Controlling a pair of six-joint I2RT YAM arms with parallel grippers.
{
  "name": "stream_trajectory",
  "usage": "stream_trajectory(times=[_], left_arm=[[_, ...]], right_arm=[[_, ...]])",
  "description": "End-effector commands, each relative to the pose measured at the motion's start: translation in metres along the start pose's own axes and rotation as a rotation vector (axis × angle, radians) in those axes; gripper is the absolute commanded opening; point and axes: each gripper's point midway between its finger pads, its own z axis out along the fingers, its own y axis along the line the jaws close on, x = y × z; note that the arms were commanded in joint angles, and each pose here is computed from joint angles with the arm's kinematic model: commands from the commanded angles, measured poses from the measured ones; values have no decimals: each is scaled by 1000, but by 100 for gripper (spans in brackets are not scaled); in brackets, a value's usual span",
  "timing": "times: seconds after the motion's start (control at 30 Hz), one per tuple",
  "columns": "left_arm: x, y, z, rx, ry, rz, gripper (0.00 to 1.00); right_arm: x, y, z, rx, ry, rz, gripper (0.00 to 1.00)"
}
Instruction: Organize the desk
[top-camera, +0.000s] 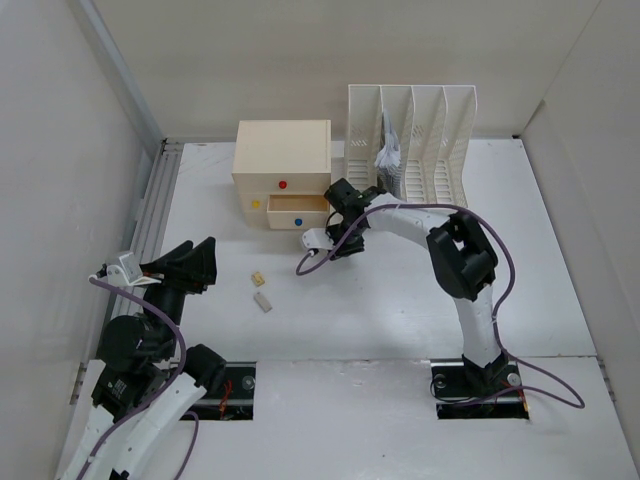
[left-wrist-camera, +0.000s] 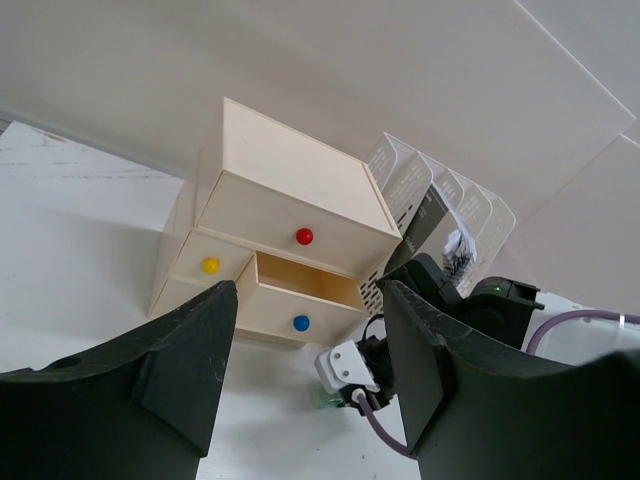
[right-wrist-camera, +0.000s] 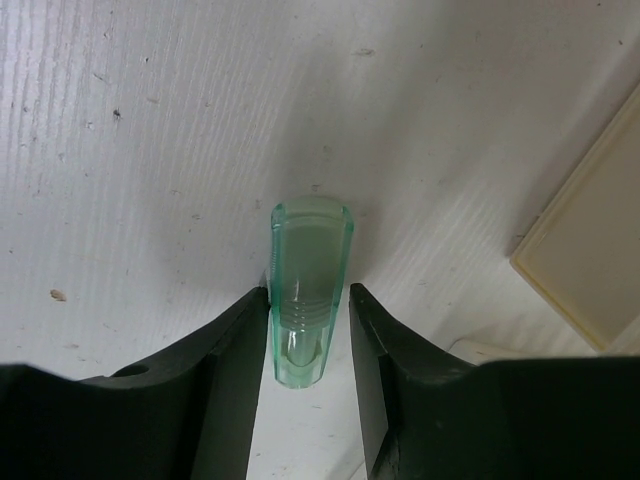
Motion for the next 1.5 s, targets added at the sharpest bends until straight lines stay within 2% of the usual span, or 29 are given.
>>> stream_trajectory(times=[0.0, 0.2, 0.37, 0.47, 0.57, 0.7, 0.73, 0.87, 1.13, 1.23, 1.37, 1.47], left_arm=[[-10, -2, 0, 8, -42, -12, 57], [-10, -2, 0, 8, -42, -12, 57], [-10, -2, 0, 8, -42, -12, 57], [-10, -2, 0, 8, -42, -12, 57], [-12, -2, -2, 12, -49, -16, 57], [-12, -2, -2, 12, -49, -16, 57], [-12, -2, -2, 12, -49, -16, 57], [-12, -2, -2, 12, -49, -16, 57], [-12, -3, 0, 12, -49, -16, 57], [-12, -3, 0, 12, -49, -16, 57], [-12, -3, 0, 12, -49, -16, 57], [-12, -3, 0, 12, -49, -16, 57]], right_arm=[[13, 51, 23, -205, 39, 27, 44], [9, 77, 25, -256, 48, 1, 44], [1, 78, 30, -237, 41, -6, 44], [3, 81, 33, -246, 48, 23, 40], [2, 79, 36, -239, 50, 55, 19], [1, 80, 36, -242, 41, 65, 3], [-5, 75, 32, -226, 22, 73, 1], [-39, 59, 0, -164, -68, 103, 0], [-146, 10, -102, 20, -342, 88, 0], [-173, -16, -140, 120, -433, 123, 0], [-187, -58, -182, 338, -488, 195, 0], [-177, -88, -197, 513, -454, 236, 0]])
